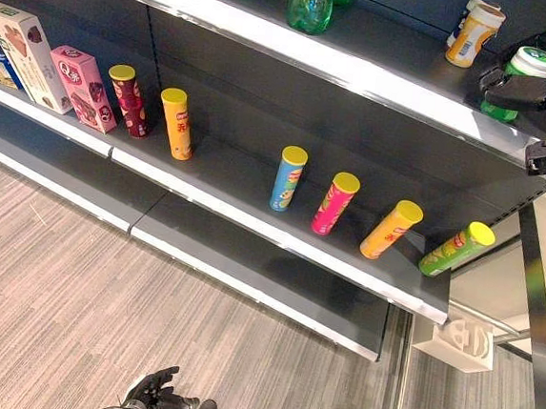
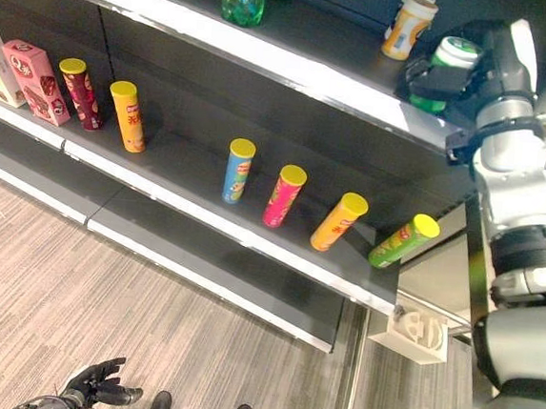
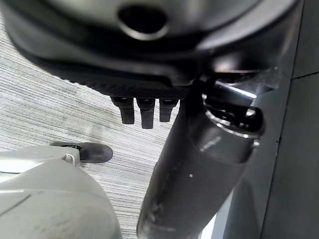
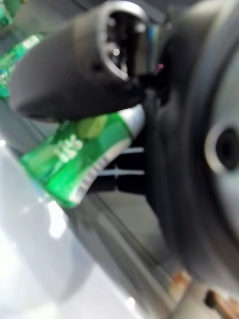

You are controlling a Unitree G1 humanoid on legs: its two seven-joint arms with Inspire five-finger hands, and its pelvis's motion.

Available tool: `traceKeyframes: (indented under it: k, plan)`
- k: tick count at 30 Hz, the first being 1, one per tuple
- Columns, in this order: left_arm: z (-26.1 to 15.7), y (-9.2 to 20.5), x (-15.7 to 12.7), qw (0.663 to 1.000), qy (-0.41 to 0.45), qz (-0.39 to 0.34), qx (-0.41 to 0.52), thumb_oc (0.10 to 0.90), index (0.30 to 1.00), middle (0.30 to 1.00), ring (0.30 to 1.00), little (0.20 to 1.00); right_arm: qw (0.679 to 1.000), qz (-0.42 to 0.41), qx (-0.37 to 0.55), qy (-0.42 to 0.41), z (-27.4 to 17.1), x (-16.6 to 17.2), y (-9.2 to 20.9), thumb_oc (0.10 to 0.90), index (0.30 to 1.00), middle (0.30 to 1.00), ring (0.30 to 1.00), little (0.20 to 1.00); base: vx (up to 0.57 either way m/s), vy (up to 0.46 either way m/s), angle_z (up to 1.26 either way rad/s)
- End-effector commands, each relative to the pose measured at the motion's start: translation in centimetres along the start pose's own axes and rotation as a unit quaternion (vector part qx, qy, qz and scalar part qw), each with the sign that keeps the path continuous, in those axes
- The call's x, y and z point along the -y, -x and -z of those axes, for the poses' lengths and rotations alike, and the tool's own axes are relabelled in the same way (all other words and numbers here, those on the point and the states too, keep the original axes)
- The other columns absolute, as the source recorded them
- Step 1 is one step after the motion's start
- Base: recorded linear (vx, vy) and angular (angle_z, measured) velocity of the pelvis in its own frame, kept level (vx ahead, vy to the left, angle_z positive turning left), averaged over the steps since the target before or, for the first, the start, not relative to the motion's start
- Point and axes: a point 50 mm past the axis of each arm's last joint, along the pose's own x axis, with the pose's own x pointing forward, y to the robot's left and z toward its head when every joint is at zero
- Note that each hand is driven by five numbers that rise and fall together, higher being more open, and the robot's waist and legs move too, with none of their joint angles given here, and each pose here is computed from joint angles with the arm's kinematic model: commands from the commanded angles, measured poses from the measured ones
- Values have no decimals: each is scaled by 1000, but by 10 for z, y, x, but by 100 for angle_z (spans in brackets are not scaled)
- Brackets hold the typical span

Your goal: Put the goods on the table back onto the shelves and tidy them up.

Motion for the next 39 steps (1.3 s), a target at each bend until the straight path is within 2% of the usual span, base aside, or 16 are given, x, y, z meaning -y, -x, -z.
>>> traceKeyframes:
  k: [1,2,3,13,23,27,33,39]
  plan:
    - [-14,-1,-6,999,-25,-7,27,800,900,900,900,900,991,93,92,-11,-57,42,-11,413,319,319,319,319,0,0,0]
    - [-13,-1,-6,999,-24,-8,26,800,900,900,900,900,991,93,92,-15,-56,41,-11,765,848,848,848,848,5,5,-4]
    - [-12,-1,-6,999,-24,-8,24,800,900,900,900,900,992,90,92,-18,-56,39,-11,800,900,900,900,900,10,7,-5]
    - [-18,0,-3,999,-18,-4,40,800,900,900,900,900,990,90,107,-28,-62,32,-10,800,900,900,900,900,0,2,-2]
    - [-23,2,2,999,-11,1,52,800,900,900,900,900,974,137,158,-86,-81,30,-4,800,900,900,900,900,0,0,0]
    - [-25,0,4,999,-5,-6,49,800,900,900,900,900,963,133,165,-167,-87,7,-2,800,900,900,900,900,2,7,-6]
    - [-24,-1,8,999,2,-13,42,800,900,900,900,900,960,115,158,-200,-96,-21,-3,800,900,900,900,900,0,0,-1]
    - [-24,-2,14,999,-3,-16,46,800,900,900,900,900,955,134,158,-211,-105,-36,-3,800,900,900,900,900,0,0,-1]
